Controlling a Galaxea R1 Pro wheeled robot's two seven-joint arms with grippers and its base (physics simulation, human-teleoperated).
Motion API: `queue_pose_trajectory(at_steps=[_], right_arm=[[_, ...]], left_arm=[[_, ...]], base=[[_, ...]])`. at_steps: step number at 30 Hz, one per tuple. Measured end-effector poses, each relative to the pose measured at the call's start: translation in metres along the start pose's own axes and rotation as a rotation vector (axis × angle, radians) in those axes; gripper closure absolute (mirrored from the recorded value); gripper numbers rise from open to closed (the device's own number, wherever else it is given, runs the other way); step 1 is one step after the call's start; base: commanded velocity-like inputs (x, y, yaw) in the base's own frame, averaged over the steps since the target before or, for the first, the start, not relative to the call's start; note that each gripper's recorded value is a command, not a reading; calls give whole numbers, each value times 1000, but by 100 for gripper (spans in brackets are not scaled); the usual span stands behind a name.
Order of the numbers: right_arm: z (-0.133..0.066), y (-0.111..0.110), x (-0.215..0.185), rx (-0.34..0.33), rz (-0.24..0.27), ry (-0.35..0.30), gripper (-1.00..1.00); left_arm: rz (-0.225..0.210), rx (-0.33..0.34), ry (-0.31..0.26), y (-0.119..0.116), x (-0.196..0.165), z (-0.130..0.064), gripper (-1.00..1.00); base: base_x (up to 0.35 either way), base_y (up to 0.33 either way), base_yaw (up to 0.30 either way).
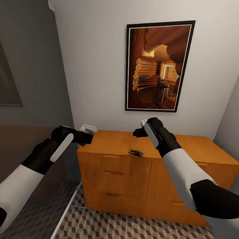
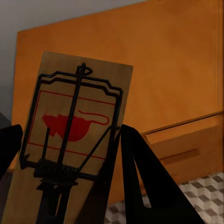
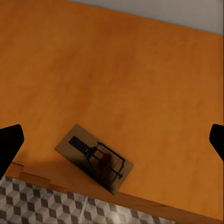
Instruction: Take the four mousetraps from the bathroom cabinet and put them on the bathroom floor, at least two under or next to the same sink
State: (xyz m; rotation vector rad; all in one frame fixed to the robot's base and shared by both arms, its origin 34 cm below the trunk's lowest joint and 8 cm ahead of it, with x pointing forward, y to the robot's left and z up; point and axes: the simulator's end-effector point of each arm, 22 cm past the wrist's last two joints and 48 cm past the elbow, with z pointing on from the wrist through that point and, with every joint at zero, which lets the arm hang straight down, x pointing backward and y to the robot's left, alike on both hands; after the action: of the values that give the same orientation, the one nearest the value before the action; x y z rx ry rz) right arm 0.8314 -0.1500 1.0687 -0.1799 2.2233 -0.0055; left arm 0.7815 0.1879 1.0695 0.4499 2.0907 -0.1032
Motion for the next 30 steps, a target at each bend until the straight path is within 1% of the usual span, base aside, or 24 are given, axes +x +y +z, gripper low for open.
queue_pose_trajectory(at_steps=[2, 9, 18, 30], right_arm=[[3, -3, 5, 6, 0, 14, -100], [5, -4, 8, 11, -3, 24, -100], [6, -3, 10, 5, 2, 28, -100], [7, -3, 10, 0, 5, 29, -100]], left_arm=[[1, 9, -3, -5, -2, 0, 100], [2, 26, -9, -17, -5, 2, 100], [3, 28, -10, -18, -6, 2, 100], [7, 29, -10, -20, -6, 2, 100]], base=[[0, 0, 0], [0, 0, 0], [0, 0, 78], [0, 0, 20]])
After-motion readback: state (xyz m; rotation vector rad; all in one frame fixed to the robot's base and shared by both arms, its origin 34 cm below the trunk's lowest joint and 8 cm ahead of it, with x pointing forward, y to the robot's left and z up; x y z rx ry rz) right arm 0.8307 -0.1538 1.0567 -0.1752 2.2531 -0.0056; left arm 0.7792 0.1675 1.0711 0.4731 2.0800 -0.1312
